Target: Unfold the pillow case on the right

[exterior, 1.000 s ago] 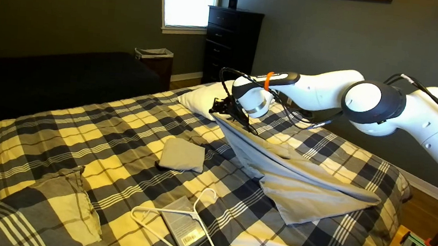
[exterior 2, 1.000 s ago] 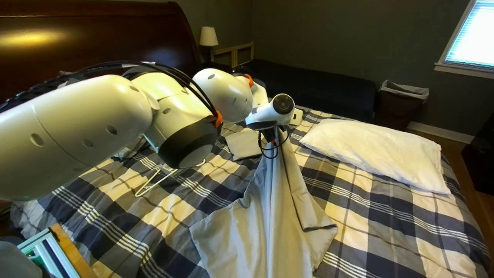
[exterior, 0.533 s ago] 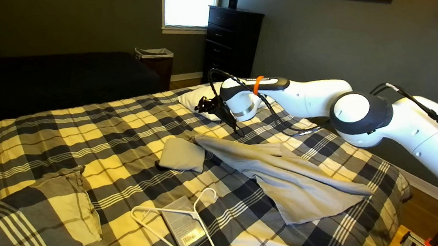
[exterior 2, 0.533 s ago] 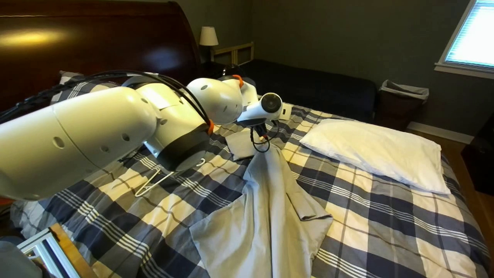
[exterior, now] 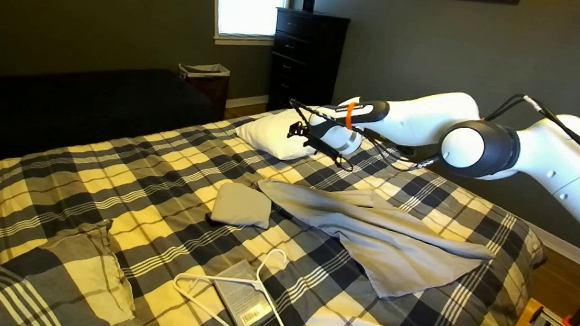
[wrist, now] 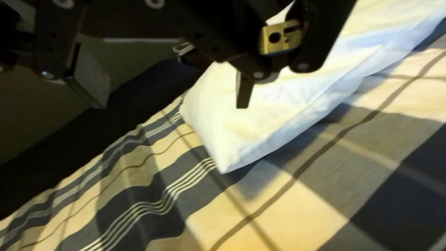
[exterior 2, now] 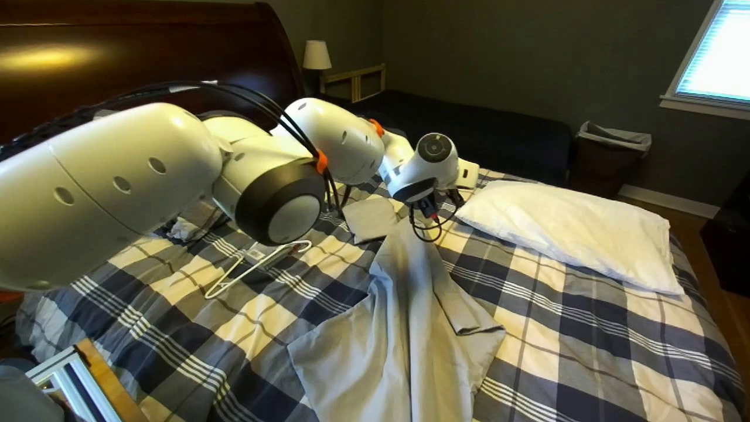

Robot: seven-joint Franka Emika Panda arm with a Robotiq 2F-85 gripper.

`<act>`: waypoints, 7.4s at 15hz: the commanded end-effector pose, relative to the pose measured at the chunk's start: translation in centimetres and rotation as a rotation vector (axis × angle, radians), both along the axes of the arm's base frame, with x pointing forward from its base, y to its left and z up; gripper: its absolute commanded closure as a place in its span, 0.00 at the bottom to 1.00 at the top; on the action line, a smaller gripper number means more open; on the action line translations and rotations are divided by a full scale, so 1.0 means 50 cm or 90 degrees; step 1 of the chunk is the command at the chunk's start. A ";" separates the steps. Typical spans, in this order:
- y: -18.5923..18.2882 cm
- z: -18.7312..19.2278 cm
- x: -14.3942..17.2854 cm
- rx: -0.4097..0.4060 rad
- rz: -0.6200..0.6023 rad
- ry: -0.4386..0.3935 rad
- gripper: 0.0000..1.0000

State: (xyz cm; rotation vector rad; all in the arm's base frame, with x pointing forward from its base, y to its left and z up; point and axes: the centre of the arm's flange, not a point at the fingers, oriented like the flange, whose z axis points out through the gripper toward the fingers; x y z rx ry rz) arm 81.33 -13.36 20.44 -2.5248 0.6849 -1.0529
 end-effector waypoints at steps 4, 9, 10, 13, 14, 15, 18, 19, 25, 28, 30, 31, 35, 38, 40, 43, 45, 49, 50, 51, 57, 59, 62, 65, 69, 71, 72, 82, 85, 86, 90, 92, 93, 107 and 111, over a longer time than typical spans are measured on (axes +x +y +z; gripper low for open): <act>-0.229 0.075 -0.131 0.006 0.018 0.201 0.00; -0.305 0.053 -0.196 0.029 0.050 0.372 0.00; -0.314 0.058 -0.212 0.007 0.050 0.403 0.00; -0.327 0.068 -0.235 -0.062 0.047 0.479 0.00; -0.348 0.050 -0.213 -0.022 0.053 0.429 0.00; -0.351 0.056 -0.217 -0.038 0.049 0.443 0.00; -0.342 0.065 -0.216 -0.055 0.047 0.453 0.00; -0.340 0.065 -0.216 -0.056 0.047 0.454 0.00; -0.486 0.006 -0.295 -0.036 0.247 0.564 0.00; -0.562 -0.033 -0.336 -0.008 0.341 0.614 0.00; -0.526 -0.018 -0.388 0.012 0.315 0.605 0.00; -0.540 -0.026 -0.402 0.027 0.331 0.618 0.00; -0.535 -0.046 -0.391 -0.033 0.404 0.591 0.00; -0.524 -0.081 -0.351 -0.131 0.466 0.589 0.00; -0.505 -0.120 -0.326 -0.176 0.518 0.566 0.00; -0.470 -0.196 -0.292 -0.212 0.543 0.513 0.00; -0.459 -0.227 -0.276 -0.225 0.543 0.467 0.00; -0.437 -0.229 -0.290 -0.205 0.540 0.493 0.00; -0.438 -0.227 -0.289 -0.205 0.539 0.492 0.00; -0.436 -0.234 -0.287 -0.212 0.531 0.491 0.00; -0.416 -0.276 -0.260 -0.197 0.534 0.437 0.00; -0.409 -0.285 -0.257 -0.189 0.533 0.437 0.00; -0.412 -0.292 -0.258 -0.191 0.527 0.433 0.11; -0.428 -0.270 -0.258 -0.203 0.517 0.425 0.06; -0.449 -0.262 -0.254 -0.204 0.513 0.438 0.02; -0.448 -0.281 -0.255 -0.195 0.519 0.447 0.08; -0.446 -0.290 -0.257 -0.191 0.522 0.451 0.16; -0.437 -0.306 -0.266 -0.187 0.528 0.448 0.66; -0.438 -0.288 -0.265 -0.194 0.524 0.441 0.65; -0.439 -0.283 -0.265 -0.196 0.524 0.439 0.65; -0.437 -0.260 -0.267 -0.203 0.525 0.428 1.00; -0.438 -0.253 -0.267 -0.201 0.525 0.428 1.00; -0.438 -0.247 -0.267 -0.204 0.525 0.427 1.00; -0.495 -0.015 -0.114 -0.437 0.364 0.191 1.00; -0.461 -0.016 -0.026 -0.504 0.351 0.079 1.00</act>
